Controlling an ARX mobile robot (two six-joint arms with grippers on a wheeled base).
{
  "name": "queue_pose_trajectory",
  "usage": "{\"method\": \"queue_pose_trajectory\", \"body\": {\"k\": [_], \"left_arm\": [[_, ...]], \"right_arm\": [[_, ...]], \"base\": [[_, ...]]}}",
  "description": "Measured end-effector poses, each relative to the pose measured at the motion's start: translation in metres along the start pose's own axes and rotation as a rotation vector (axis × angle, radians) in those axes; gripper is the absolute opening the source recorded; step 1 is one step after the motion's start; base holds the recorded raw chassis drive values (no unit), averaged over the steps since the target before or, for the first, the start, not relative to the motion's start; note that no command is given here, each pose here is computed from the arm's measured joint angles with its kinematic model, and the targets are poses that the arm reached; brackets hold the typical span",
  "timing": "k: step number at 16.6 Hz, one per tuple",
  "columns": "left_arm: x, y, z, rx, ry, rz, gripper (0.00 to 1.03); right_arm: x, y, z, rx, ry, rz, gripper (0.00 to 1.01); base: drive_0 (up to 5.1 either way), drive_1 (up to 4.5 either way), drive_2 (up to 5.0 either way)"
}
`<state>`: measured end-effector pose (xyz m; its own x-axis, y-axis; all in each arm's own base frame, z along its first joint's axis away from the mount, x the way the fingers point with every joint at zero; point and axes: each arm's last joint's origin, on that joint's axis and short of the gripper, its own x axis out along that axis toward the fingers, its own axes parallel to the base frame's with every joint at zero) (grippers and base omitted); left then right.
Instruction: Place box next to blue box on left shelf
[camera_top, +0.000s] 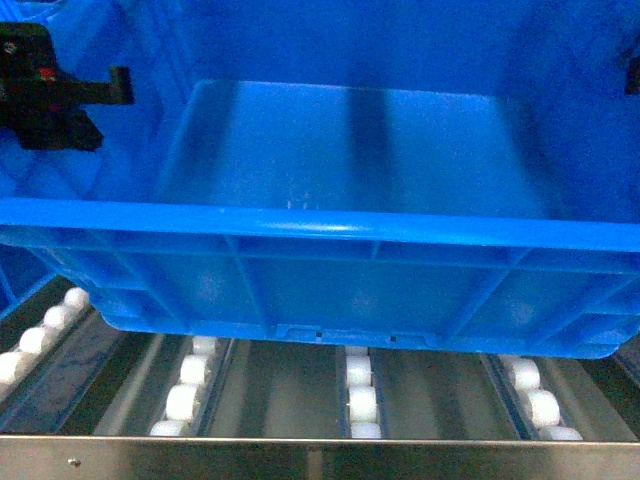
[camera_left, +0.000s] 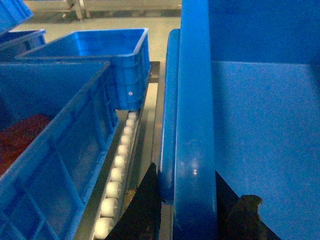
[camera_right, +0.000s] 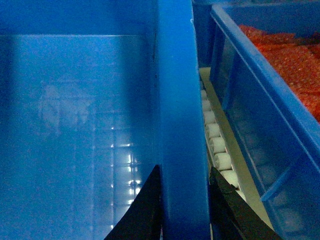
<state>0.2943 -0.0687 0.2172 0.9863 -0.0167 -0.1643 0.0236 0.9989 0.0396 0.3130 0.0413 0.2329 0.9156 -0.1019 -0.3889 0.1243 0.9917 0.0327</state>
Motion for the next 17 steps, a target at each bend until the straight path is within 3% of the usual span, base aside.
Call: {"method": "queue_pose_trajectory", "body": {"k": [4,5,7,10,14,16,17], "left_arm": [[0.029,-0.014,-0.022,0.007,0.113,0.009,0.17],[0.037,-0.016,-0.026,0.008,0.132,0.014,0.17],[0.05,-0.015,-0.03,-0.027,0.176,0.013,0.17],[0.06,-0.014,-0.028,-0.024,0.256,0.043,0.17],[0.063,-0.008,-0.025,-0.009,0.38,0.053,0.16],[0.069,-0.009,-0.025,-0.022,0.335,0.046,0.17],[0.073,-0.01,-0.024,-0.038,0.275,0.035,0.28]], "right_arm": [[0.055,-0.007,-0.01,-0.007,0.15,0.029,0.2],[0.065,-0.005,-0.013,-0.013,0.153,0.023,0.2],[0.078,-0.002,-0.012,-0.031,0.147,0.024,0.2],[0.089,0.002,-0.006,-0.043,0.2,0.021,0.2],[0.087,0.008,-0.007,-0.007,0.276,0.052,0.2],[0.087,0.01,-0.004,-0.002,0.251,0.048,0.24],[0.088,0.011,-0.001,0.037,0.21,0.052,0.35]], "base": [[0.0,0.0,0.0],[0.0,0.0,0.0],[0.0,0.0,0.0],[0.0,0.0,0.0],[0.0,0.0,0.0],[0.0,0.0,0.0],[0.0,0.0,0.0]]}}
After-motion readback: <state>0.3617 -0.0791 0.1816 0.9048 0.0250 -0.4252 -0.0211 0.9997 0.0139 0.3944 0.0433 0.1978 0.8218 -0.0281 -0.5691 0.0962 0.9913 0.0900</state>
